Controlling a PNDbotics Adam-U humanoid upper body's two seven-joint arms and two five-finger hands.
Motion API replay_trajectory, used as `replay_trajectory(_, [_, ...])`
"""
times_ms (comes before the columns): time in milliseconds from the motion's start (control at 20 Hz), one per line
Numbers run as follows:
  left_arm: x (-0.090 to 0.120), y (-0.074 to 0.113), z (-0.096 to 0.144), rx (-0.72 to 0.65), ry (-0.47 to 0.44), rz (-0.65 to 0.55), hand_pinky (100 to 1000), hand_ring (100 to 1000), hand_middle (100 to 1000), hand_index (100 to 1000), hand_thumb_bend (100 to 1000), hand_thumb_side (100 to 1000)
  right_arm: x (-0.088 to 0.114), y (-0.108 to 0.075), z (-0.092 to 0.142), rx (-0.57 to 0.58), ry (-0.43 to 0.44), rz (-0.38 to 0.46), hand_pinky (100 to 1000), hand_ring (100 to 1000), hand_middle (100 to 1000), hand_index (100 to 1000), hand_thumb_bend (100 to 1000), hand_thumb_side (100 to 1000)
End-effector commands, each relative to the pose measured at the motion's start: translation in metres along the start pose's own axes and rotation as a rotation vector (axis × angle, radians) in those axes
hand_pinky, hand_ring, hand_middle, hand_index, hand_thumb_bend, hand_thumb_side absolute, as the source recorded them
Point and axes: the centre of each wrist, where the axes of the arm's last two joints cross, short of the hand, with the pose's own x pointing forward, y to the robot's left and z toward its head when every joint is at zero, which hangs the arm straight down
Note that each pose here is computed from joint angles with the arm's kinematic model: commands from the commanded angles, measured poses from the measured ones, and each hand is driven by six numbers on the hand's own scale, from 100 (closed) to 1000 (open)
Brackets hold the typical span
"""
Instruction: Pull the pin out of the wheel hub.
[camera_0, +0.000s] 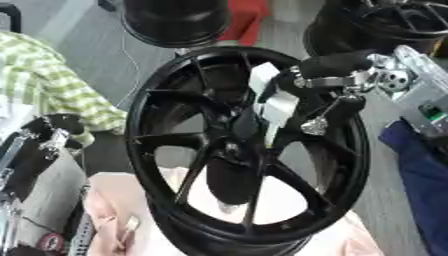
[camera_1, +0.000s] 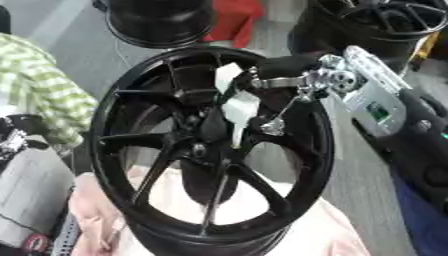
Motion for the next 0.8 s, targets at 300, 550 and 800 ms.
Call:
replay_trajectory(300, [0.0106,0.0056,-0.0017,-0.005,-0.032,-0.030,652,736,628,733,130,536,-0.0055,-0.0015,0.0080,0.140,-0.054,0.101,727,671,785,886,100,100])
replay_trajectory(550, [0.0104,0.0056,-0.0016,-0.005,-0.031,-0.029,652,736,628,733,131,536,-0.0064,-0.0025,0.0098,0.123,-0.047,0.082,608,541,569,697,100,100])
replay_trajectory(800, [0.0104,0.0055,-0.0018,-0.006,-0.031,-0.029,652,736,628,733,129,536,-0.0094,-0.0031,0.0109,0.079,-0.036,0.059,551,479,453,574,100,100])
